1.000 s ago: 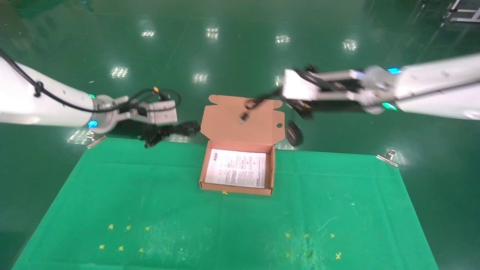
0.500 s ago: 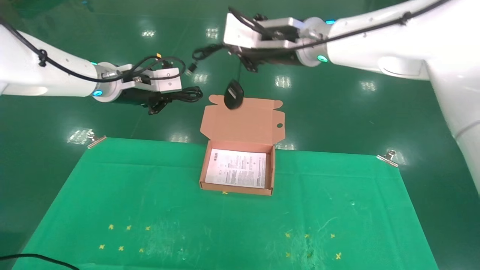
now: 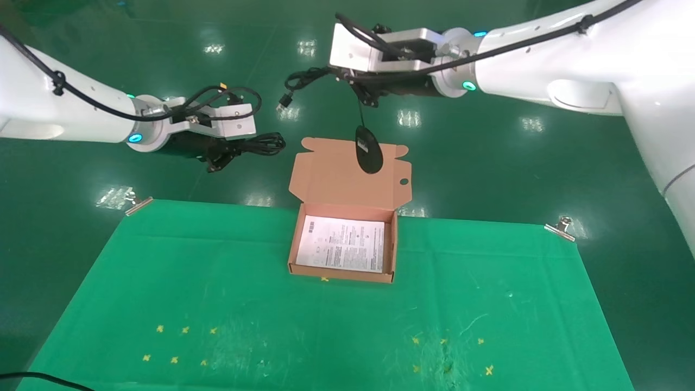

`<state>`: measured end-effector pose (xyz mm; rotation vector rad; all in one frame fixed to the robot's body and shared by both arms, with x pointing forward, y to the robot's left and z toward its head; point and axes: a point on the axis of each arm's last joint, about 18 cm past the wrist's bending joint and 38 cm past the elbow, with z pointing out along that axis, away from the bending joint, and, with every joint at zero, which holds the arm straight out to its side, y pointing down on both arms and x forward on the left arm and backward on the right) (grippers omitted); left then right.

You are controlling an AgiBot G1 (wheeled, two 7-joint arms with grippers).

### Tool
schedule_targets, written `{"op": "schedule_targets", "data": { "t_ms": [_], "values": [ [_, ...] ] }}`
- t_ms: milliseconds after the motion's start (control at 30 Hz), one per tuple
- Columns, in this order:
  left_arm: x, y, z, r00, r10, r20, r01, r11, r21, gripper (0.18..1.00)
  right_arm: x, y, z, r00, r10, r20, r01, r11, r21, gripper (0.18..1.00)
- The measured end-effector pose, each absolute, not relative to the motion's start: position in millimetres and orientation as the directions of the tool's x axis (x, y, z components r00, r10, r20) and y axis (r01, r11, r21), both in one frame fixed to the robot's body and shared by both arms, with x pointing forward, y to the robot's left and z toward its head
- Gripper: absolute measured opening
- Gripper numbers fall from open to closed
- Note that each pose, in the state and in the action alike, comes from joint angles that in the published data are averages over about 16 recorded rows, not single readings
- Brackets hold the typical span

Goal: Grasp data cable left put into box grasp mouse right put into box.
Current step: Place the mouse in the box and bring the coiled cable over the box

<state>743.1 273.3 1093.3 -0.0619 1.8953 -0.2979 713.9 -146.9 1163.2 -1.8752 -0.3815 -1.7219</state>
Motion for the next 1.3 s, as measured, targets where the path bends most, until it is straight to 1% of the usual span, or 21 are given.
{"op": "schedule_targets", "data": {
  "t_ms": [300,733,967,1167,1300],
  "values": [
    [740,296,1082,-0.372,-0.192,-0.908,0.018,0.977,-0.213,0.258,725,-140,1118,0.209,-0.134,0.969,0.543,-0.808,-0.229,0.193],
    [722,322,1081,-0.379,-0.224,-0.898,-0.103,0.974,-0.2,0.258,734,-111,1057,0.3,-0.113,0.947,0.532,-0.804,-0.265,0.193],
    [713,321,1078,-0.368,-0.23,-0.901,-0.118,0.973,-0.2,0.258,741,-106,1026,0.372,-0.184,0.91,0.481,-0.8,-0.358,0.193],
    [707,319,1075,-0.359,-0.231,-0.904,-0.121,0.972,-0.201,0.258,752,-115,998,0.451,-0.31,0.837,0.367,-0.79,-0.49,0.193],
    [704,318,1074,-0.354,-0.232,-0.906,-0.123,0.972,-0.201,0.258,759,-124,983,0.484,-0.386,0.785,0.285,-0.779,-0.558,0.193]
  ]
}}
